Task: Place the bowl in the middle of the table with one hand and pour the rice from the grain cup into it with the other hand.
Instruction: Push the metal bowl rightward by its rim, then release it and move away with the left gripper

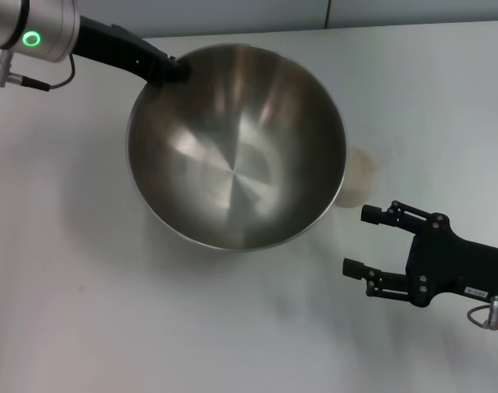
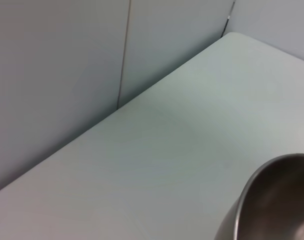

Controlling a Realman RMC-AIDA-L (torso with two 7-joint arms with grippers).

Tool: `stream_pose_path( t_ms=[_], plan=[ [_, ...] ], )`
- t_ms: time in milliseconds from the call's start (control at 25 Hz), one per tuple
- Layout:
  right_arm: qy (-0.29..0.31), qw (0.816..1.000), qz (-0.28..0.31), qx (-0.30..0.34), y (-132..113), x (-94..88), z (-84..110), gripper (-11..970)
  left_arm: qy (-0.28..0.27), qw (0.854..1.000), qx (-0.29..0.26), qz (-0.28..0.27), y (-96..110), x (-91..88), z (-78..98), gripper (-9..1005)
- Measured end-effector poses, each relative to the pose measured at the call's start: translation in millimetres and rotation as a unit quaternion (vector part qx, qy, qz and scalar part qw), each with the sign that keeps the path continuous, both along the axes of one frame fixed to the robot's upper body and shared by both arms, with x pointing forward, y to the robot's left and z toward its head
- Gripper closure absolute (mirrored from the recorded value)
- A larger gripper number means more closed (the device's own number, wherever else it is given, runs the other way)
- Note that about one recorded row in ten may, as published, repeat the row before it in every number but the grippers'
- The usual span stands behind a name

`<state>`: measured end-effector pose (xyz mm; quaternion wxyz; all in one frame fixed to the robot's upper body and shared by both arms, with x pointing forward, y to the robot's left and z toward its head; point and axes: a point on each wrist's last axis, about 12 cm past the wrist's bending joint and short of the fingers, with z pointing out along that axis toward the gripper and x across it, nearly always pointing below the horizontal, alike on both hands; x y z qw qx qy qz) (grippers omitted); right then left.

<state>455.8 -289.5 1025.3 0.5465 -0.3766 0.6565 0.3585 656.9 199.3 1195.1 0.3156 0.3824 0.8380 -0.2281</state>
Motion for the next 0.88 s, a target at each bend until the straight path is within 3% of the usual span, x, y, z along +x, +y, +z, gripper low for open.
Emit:
stream_pose_path(
  t_ms=[440,880],
  plan=[
    [0.000,1.000,0.000,-0.001,0,0.1,-0.1,139,0.014,1.000,0.015,0.017,4,0.9,-26.3,948],
    [-0.001,1.000,0.001,-0.001,0,1.2,0.5,139,0.014,0.999,0.021,0.019,4,0.9,-30.8,949]
  ],
)
